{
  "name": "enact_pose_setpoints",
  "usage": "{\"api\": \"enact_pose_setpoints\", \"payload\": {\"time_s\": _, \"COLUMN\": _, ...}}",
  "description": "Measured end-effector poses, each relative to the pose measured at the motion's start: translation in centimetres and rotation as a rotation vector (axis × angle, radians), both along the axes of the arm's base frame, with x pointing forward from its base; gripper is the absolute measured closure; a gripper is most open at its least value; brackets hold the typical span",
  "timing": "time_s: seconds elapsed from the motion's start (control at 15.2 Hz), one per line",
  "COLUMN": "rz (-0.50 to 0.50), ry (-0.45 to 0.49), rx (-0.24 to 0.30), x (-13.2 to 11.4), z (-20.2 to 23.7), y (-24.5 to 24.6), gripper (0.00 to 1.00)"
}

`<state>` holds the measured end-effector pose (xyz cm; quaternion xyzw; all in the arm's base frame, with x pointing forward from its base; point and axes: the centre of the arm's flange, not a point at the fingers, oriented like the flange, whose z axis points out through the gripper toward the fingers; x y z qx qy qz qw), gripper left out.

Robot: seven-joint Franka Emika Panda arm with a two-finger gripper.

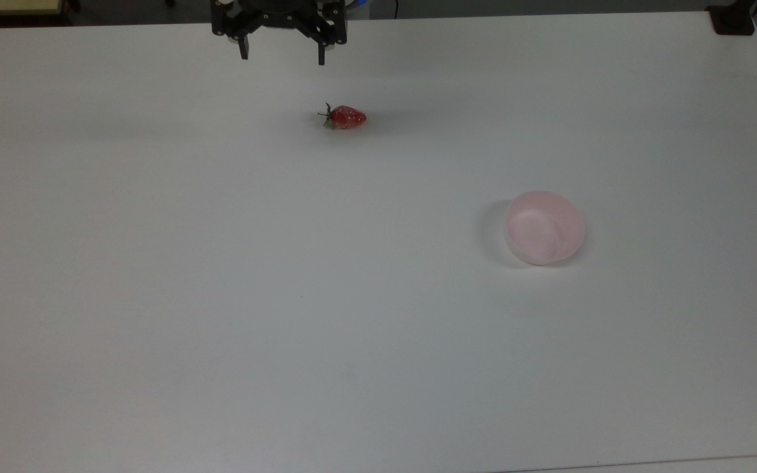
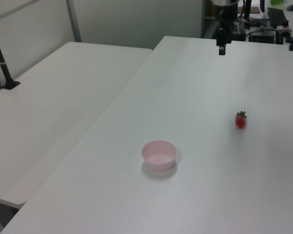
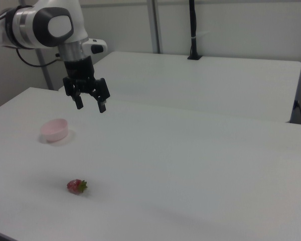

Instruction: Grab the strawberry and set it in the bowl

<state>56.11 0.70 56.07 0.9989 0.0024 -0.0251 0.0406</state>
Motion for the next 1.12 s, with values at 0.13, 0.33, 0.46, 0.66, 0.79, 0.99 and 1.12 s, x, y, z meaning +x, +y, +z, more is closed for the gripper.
{"api": "enact_pose_setpoints", "payload": {"time_s": 0.13, "rz": -0.002, "ry": -0.001, "rx": 0.0, "x": 0.1, "z": 0.1, "y": -0.1, "gripper": 0.0}}
{"api": "enact_pose_setpoints", "payload": {"time_s": 0.33, "rz": -0.003, "ry": -0.002, "rx": 0.0, "x": 0.1, "z": 0.1, "y": -0.1, "gripper": 0.0}}
{"api": "enact_pose_setpoints", "payload": {"time_s": 0.46, "rz": -0.003, "ry": -0.002, "rx": 0.0, "x": 0.1, "z": 0.1, "y": -0.2, "gripper": 0.0}}
{"api": "enact_pose_setpoints", "payload": {"time_s": 0.66, "rz": -0.003, "ry": -0.002, "rx": 0.0, "x": 0.1, "z": 0.1, "y": -0.2, "gripper": 0.0}}
{"api": "enact_pose_setpoints", "payload": {"time_s": 0.79, "rz": -0.003, "ry": -0.002, "rx": 0.0, "x": 0.1, "z": 0.1, "y": -0.2, "gripper": 0.0}}
{"api": "enact_pose_setpoints", "payload": {"time_s": 0.99, "rz": 0.046, "ry": 0.012, "rx": 0.001, "x": 0.1, "z": -0.3, "y": 0.0, "gripper": 0.0}}
{"api": "enact_pose_setpoints", "payload": {"time_s": 1.12, "rz": 0.185, "ry": 0.063, "rx": 0.01, "x": -0.2, "z": -2.0, "y": 0.5, "gripper": 0.0}}
